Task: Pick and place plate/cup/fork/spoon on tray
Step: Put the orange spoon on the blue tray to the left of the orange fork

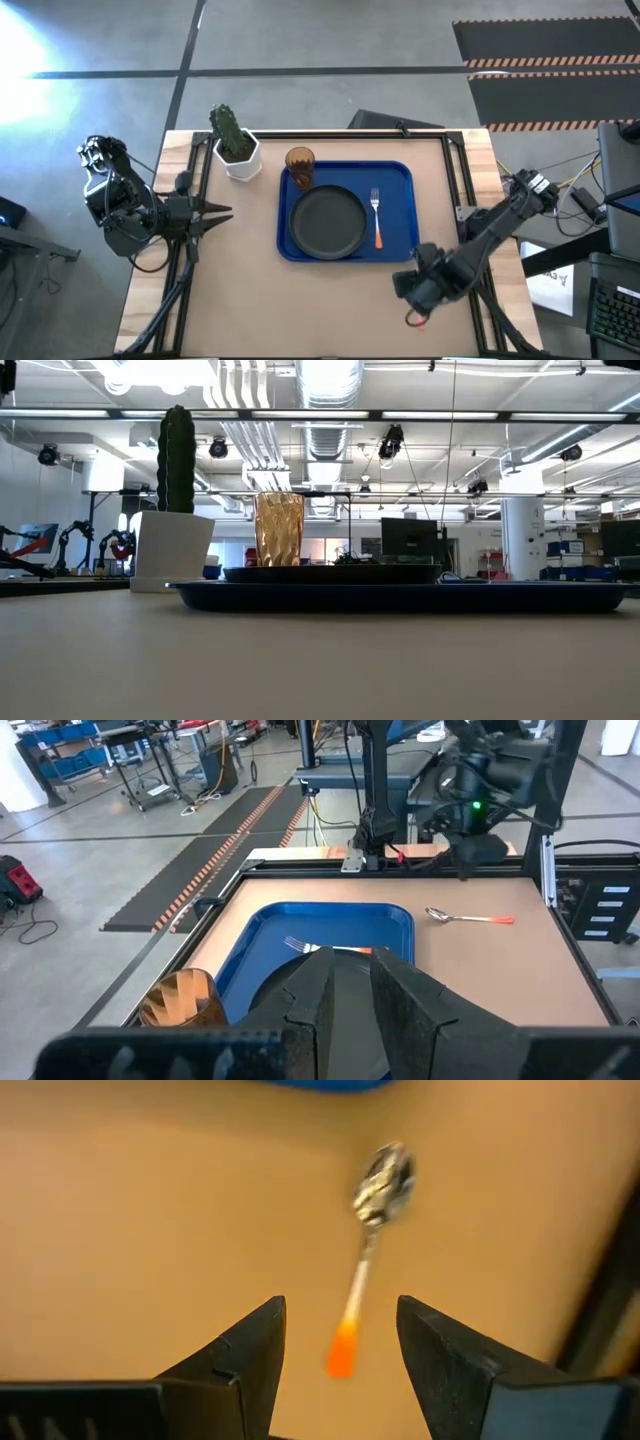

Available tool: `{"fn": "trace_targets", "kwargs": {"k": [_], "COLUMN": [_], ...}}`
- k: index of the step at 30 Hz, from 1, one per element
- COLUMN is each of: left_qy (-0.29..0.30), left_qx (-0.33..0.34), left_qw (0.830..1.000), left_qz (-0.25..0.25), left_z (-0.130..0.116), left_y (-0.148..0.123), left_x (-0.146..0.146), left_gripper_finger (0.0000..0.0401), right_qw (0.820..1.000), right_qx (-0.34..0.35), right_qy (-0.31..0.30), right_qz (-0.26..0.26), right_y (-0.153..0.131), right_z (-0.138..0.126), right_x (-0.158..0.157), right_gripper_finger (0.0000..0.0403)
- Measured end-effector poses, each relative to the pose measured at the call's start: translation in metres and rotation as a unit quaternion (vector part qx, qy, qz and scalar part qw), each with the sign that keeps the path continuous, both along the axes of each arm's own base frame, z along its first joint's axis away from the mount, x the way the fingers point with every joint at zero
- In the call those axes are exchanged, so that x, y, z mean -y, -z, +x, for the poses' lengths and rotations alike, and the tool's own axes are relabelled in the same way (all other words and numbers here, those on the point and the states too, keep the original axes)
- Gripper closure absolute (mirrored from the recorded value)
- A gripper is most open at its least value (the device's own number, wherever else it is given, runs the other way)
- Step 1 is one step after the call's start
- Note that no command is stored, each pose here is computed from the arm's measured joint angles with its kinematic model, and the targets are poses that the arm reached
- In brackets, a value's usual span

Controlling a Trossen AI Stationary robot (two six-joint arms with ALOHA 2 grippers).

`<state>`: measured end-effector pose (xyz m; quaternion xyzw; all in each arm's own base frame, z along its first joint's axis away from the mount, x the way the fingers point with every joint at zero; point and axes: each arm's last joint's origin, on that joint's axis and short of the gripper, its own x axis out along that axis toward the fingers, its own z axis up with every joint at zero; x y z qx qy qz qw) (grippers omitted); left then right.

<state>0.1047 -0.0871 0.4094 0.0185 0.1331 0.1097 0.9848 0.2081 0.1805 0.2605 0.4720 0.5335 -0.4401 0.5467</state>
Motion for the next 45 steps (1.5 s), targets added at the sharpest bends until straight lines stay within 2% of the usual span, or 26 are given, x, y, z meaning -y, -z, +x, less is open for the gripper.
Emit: {"fn": "trace_targets", "kwargs": {"k": [3, 7, 13, 16, 20, 25, 36, 41, 45], "left_qy": [0.000, 0.000, 0.010, 0.010, 0.016, 0.020, 0.021, 0.020, 0.020], "left_qx": [-0.001, -0.001, -0.006, -0.007, -0.010, -0.012, -0.013, -0.012, -0.012], "left_qw": [1.000, 1.000, 1.000, 1.000, 1.000, 1.000, 1.000, 1.000, 1.000], "left_qz": [0.001, 0.001, -0.003, -0.001, -0.003, -0.004, -0.002, -0.004, -0.004], "left_z": [0.000, 0.000, 0.000, 0.001, 0.002, 0.002, 0.002, 0.002, 0.002], "left_y": [0.000, 0.000, 0.001, 0.001, 0.002, 0.002, 0.002, 0.002, 0.002], "left_x": [0.000, 0.000, 0.001, 0.002, 0.003, 0.003, 0.003, 0.003, 0.003], "left_gripper_finger": [0.0349, 0.0349, 0.0349, 0.0349, 0.0349, 0.0349, 0.0349, 0.0349, 0.0349], "right_qw": [1.000, 1.000, 0.997, 0.993, 0.993, 0.994, 0.994, 0.995, 0.995], "right_qx": [0.024, 0.021, -0.068, -0.095, -0.084, -0.065, -0.060, -0.054, -0.050], "right_qy": [0.019, 0.020, 0.022, 0.048, 0.079, 0.084, 0.084, 0.082, 0.080], "right_qz": [-0.003, -0.002, 0.032, 0.046, 0.032, 0.019, 0.028, 0.034, 0.039], "right_y": [0.016, 0.042, 0.066, 0.070, 0.072, 0.079, 0.119, 0.128, 0.131], "right_z": [0.002, 0.009, 0.011, 0.010, 0.010, 0.010, -0.003, -0.007, -0.007], "right_x": [-0.015, -0.028, -0.037, -0.038, -0.038, -0.035, -0.023, -0.019, -0.017], "right_gripper_finger": [0.0222, 0.0222, 0.0222, 0.0222, 0.0222, 0.0223, 0.0229, 0.0246, 0.0283]}}
